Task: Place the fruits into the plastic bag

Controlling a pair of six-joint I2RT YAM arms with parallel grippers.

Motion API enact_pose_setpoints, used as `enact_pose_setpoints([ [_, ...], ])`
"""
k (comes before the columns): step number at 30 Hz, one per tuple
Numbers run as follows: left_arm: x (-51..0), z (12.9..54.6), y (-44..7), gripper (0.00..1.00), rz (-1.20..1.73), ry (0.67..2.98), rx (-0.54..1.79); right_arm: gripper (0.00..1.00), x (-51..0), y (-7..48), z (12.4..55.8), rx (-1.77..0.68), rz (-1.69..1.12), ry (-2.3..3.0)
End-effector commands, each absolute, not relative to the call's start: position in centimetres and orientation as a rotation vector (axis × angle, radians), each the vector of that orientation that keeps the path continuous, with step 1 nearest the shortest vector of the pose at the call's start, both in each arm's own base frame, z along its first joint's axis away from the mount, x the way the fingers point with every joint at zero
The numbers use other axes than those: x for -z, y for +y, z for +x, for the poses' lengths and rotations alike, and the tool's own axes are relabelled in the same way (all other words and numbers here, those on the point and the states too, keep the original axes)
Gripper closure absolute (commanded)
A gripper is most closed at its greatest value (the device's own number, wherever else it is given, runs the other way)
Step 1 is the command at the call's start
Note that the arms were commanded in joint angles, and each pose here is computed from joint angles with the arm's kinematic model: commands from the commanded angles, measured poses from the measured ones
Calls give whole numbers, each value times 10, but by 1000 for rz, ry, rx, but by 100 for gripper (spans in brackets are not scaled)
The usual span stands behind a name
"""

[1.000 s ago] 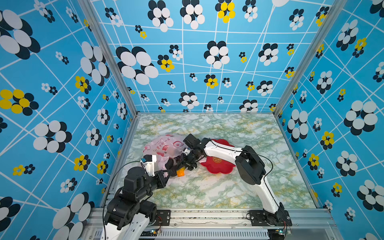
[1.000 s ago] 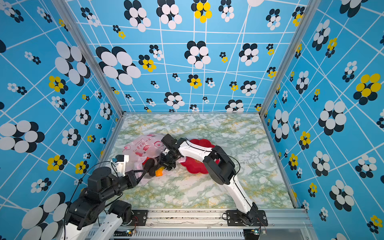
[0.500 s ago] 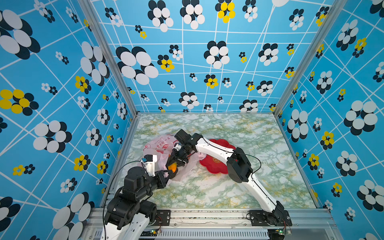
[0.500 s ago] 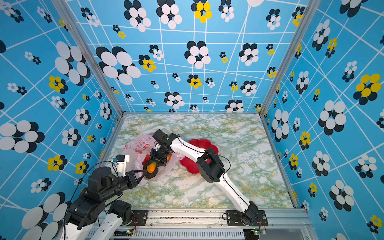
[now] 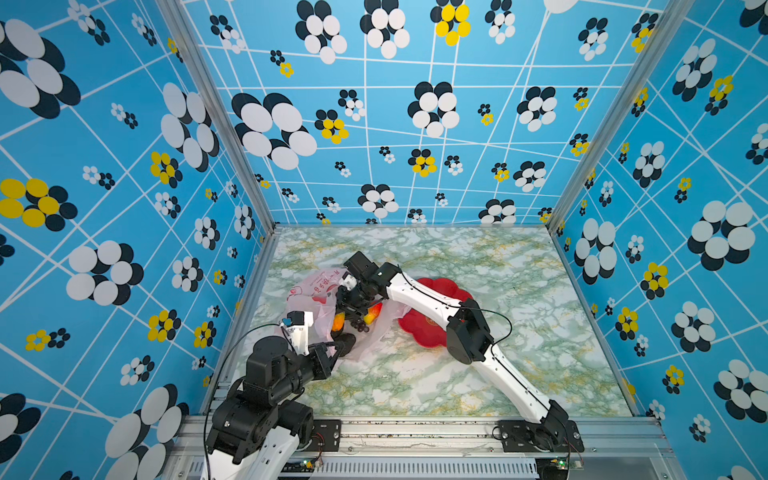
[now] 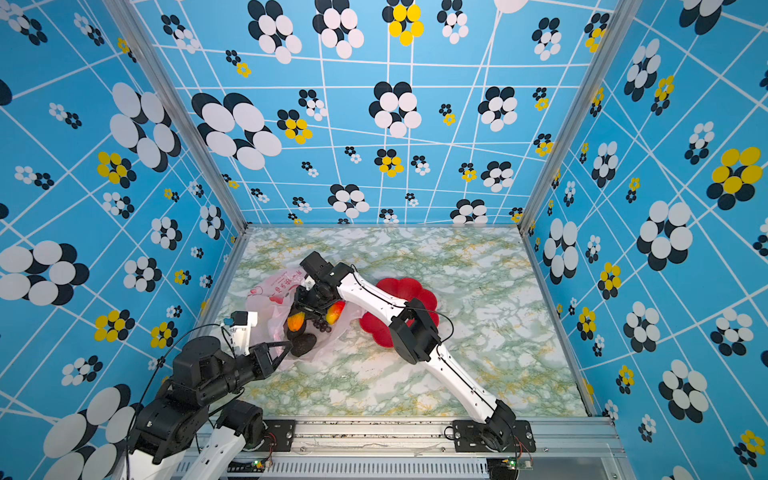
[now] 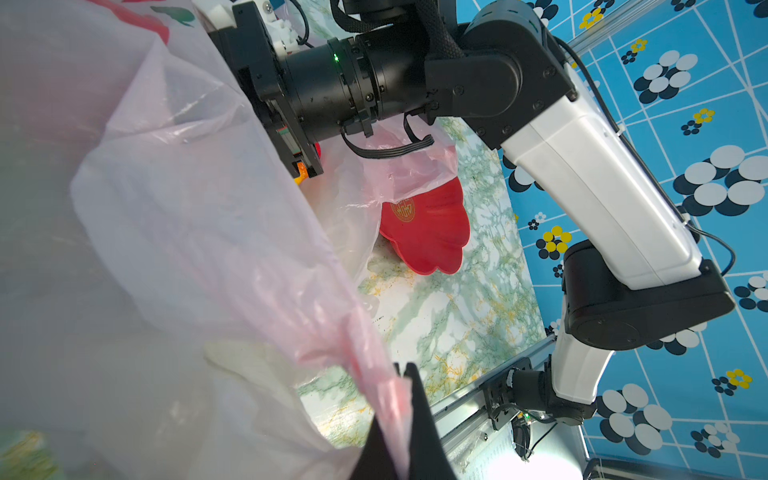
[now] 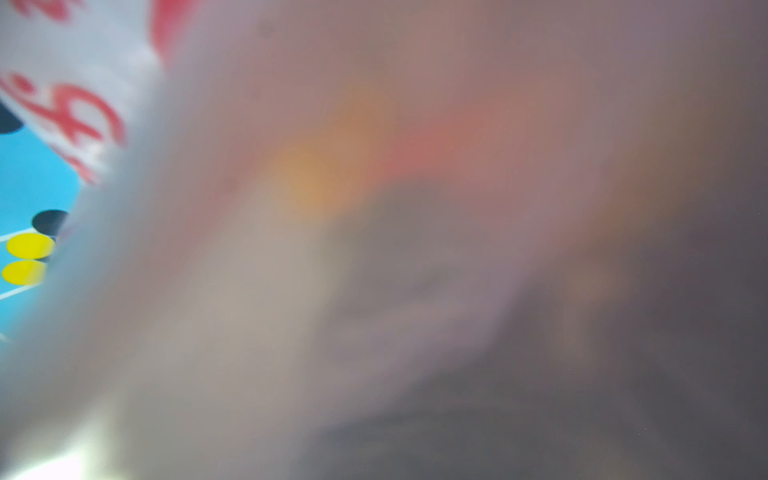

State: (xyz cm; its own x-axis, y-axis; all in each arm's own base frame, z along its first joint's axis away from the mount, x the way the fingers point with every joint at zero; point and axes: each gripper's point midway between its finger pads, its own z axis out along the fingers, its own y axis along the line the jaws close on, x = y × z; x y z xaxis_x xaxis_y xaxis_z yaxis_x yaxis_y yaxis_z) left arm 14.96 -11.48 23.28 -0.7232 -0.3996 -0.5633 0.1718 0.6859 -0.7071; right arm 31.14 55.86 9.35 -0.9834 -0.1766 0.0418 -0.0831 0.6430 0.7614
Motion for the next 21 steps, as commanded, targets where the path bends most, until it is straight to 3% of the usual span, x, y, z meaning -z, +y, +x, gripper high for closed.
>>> enact_pose_setpoints([
  [1, -237, 147, -114, 100, -165, 2149, 1004, 100, -142, 564, 351, 1462, 222, -2886],
  [9, -235, 148, -113, 100, -179, 2148, 1001, 100, -150, 562, 385, 1533, 63, -2983],
  [16, -233, 150, -114, 100, -183, 2152, 1011, 100, -139, 547, 424, 1529, -377, -3065],
  [21, -233, 148, -113, 100, -183, 2149, 1008, 100, -144, 538, 451, 1579, -545, -3097],
])
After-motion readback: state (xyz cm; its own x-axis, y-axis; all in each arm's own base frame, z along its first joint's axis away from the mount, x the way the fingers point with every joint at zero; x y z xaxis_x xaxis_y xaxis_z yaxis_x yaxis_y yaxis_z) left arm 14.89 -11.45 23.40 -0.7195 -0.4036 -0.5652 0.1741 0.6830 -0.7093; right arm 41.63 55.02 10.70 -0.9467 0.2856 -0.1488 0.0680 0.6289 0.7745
